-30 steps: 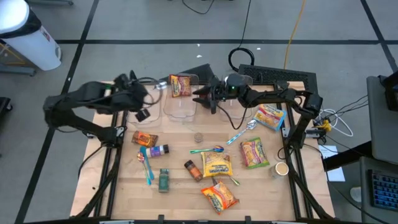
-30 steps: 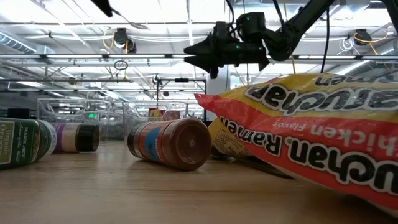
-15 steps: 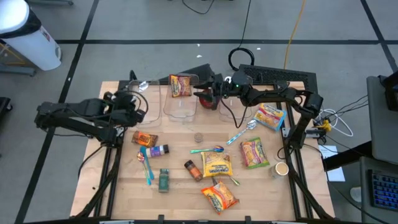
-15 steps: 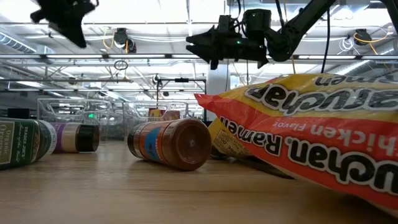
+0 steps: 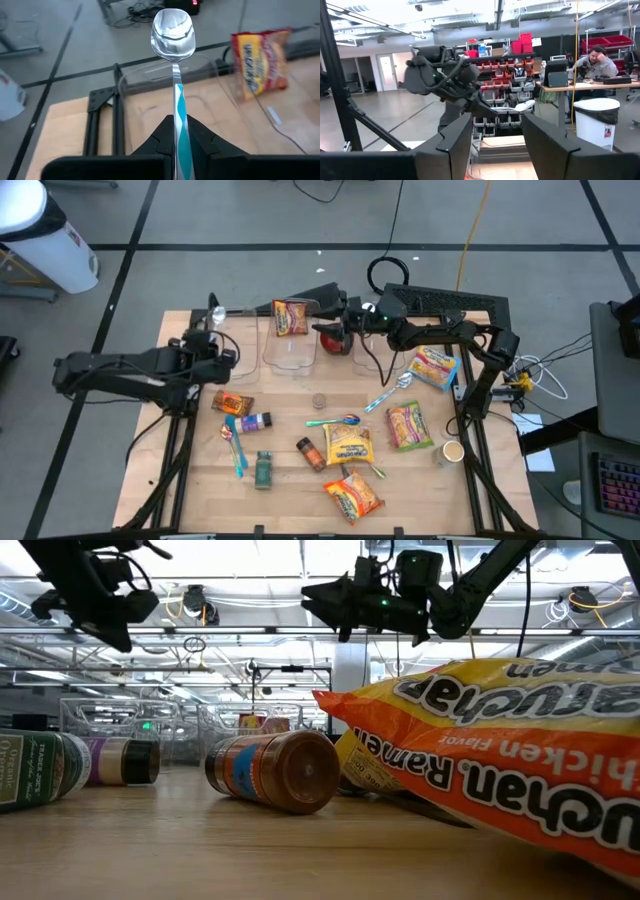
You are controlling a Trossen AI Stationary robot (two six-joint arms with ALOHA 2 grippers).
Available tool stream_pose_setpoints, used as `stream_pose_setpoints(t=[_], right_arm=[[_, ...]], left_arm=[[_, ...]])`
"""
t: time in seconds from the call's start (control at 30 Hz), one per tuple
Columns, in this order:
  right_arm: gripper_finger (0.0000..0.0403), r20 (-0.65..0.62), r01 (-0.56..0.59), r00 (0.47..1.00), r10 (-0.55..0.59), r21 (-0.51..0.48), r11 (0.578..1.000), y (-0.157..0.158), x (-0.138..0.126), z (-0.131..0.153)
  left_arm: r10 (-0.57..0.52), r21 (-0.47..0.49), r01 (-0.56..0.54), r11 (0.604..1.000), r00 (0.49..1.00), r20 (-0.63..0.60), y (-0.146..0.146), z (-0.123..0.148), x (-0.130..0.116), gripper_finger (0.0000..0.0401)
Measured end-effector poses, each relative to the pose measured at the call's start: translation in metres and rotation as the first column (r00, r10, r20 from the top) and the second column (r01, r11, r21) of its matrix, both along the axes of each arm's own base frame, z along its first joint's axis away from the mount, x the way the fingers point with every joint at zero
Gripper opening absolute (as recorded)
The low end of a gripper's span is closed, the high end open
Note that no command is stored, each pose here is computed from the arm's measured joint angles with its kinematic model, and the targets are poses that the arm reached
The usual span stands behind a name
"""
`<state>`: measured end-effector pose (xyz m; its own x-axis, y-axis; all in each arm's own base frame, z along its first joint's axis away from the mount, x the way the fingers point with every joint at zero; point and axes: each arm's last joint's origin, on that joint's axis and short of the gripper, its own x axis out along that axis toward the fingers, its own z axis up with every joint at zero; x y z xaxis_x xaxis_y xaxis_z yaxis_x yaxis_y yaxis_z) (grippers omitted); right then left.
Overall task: Pick & Place Food Item
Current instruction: Put the white spoon into the left transparent bin
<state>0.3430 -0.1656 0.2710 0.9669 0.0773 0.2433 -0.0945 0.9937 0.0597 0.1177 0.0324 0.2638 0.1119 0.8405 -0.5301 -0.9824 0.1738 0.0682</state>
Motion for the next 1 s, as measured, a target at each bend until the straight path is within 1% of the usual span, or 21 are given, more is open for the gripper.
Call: stream_pose_setpoints(t=[0.17, 0.43, 0.57, 0.7, 0.87, 1.0], right_arm=[[0.0165, 0.006, 0.050, 0.999, -0.050, 0.014, 0.999, -0.001, 0.000, 0.000], [0.0165, 0.009, 0.054, 0.999, -0.054, 0.014, 0.998, -0.001, 0.000, 0.000], [0.0165, 0.009, 0.053, 0.999, -0.053, 0.014, 0.998, -0.001, 0.000, 0.000], [0.0165, 0.000, 0.053, 0.999, -0.053, 0.018, 0.998, -0.002, 0.000, -0.001], [0.0165, -0.014, 0.054, 0.998, -0.053, 0.024, 0.998, -0.002, 0.001, -0.002], [0.0165, -0.026, 0.054, 0.998, -0.053, 0.029, 0.998, -0.002, 0.001, -0.003]], left_arm=[[0.040, 0.007, -0.040, 0.999, 0.999, 0.005, 0.015, 0.003, 0.005, 0.0020], [0.021, -0.050, -0.021, 0.999, 1.000, -0.008, 0.049, 0.005, 0.017, 0.0018], [0.017, -0.120, -0.020, 0.993, 1.000, -0.022, 0.069, -0.002, 0.021, 0.0020], [0.004, -0.199, -0.015, 0.980, 0.998, -0.059, 0.089, -0.014, 0.028, 0.0017], [-0.045, -0.290, 0.018, 0.957, 0.995, -0.084, 0.109, -0.033, 0.039, 0.0018], [-0.080, -0.369, 0.037, 0.929, 0.992, -0.102, 0.120, -0.050, 0.047, 0.0024]])
